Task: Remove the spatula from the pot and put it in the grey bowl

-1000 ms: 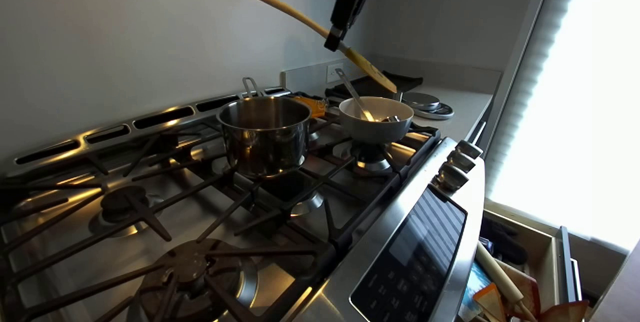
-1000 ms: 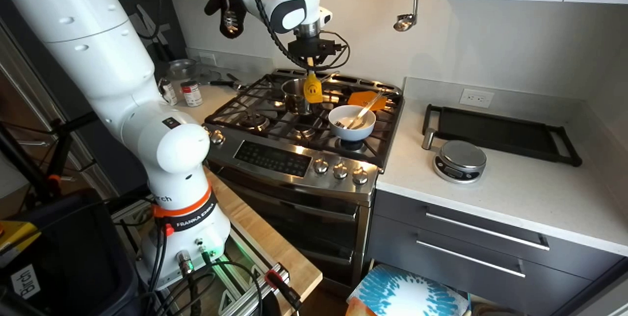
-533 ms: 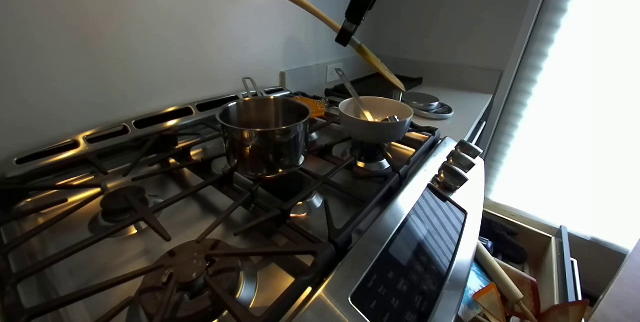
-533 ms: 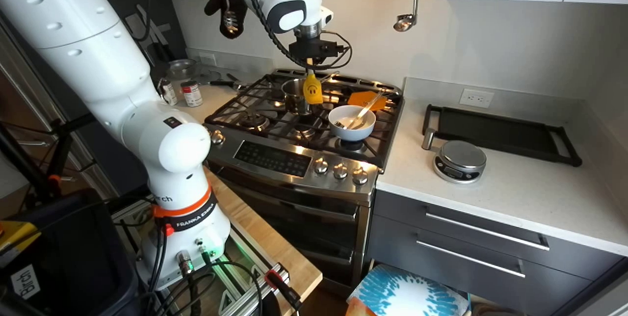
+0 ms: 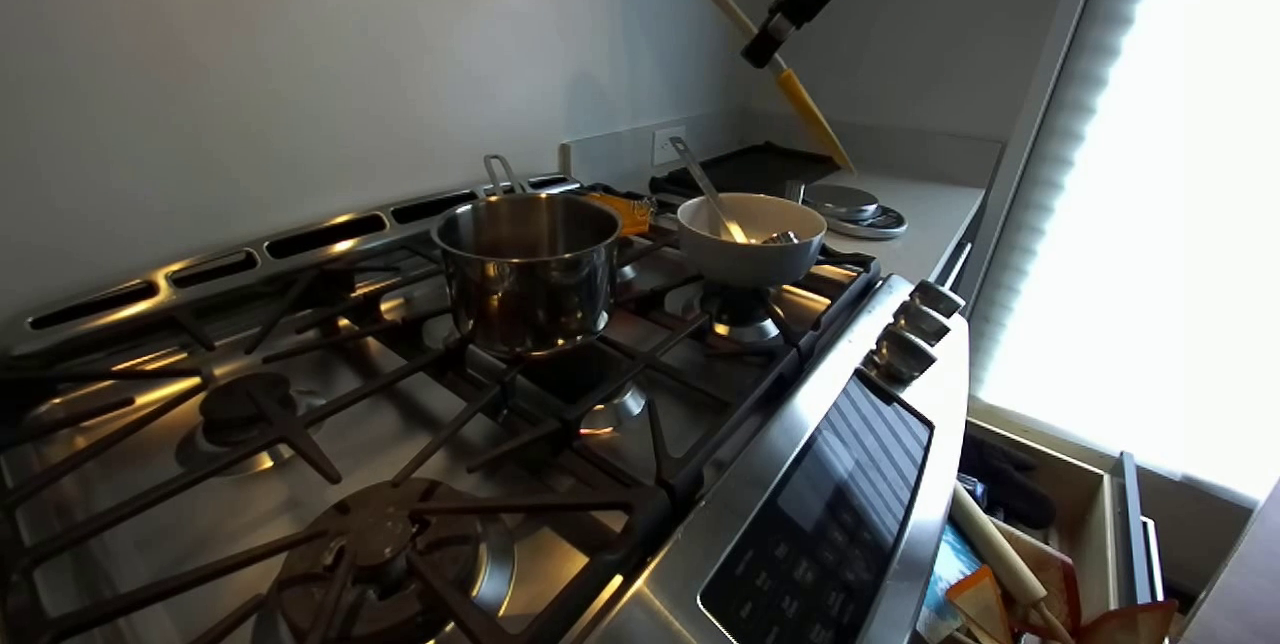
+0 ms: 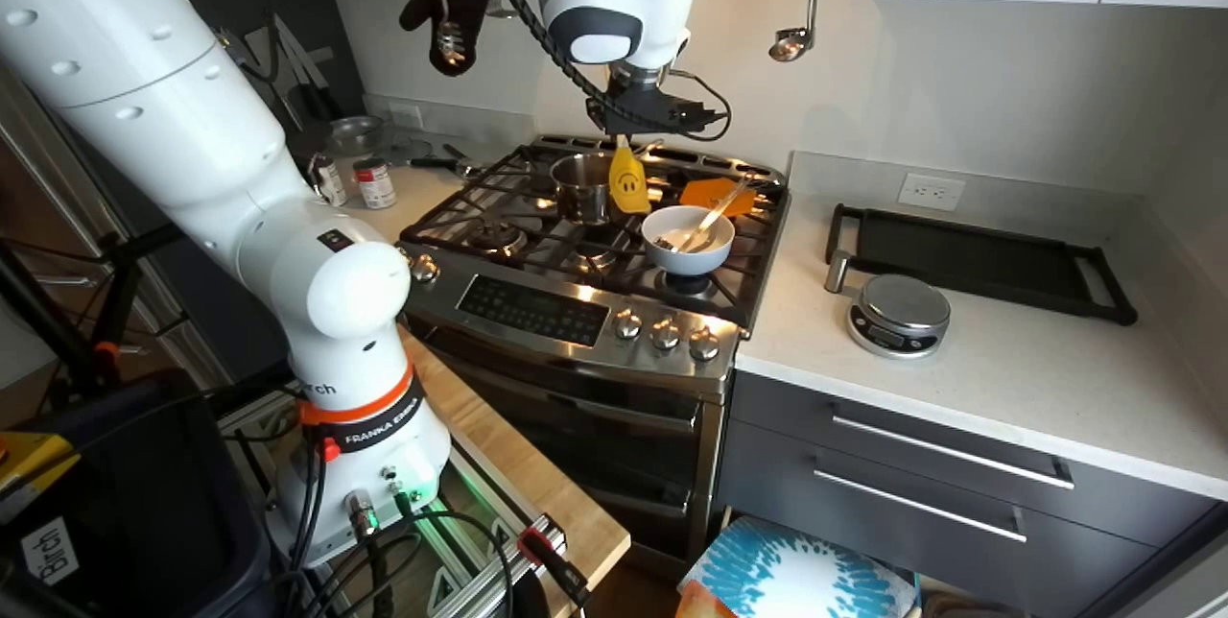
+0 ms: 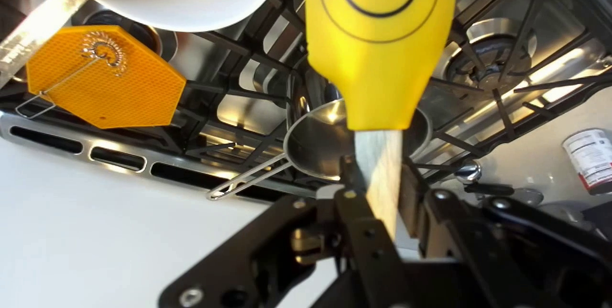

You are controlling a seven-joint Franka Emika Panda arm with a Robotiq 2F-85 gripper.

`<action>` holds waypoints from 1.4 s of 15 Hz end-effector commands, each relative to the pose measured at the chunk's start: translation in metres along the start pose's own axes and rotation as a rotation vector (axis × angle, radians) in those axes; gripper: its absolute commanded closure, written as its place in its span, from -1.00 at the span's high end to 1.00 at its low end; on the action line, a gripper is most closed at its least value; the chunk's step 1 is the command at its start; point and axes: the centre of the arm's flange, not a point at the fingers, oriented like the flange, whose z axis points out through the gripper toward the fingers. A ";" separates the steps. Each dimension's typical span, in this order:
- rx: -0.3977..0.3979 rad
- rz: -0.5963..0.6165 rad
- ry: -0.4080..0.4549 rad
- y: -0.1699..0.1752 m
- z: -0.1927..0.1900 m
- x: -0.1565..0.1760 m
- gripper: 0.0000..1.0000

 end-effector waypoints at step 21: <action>-0.137 -0.092 0.230 0.054 -0.010 -0.031 -0.89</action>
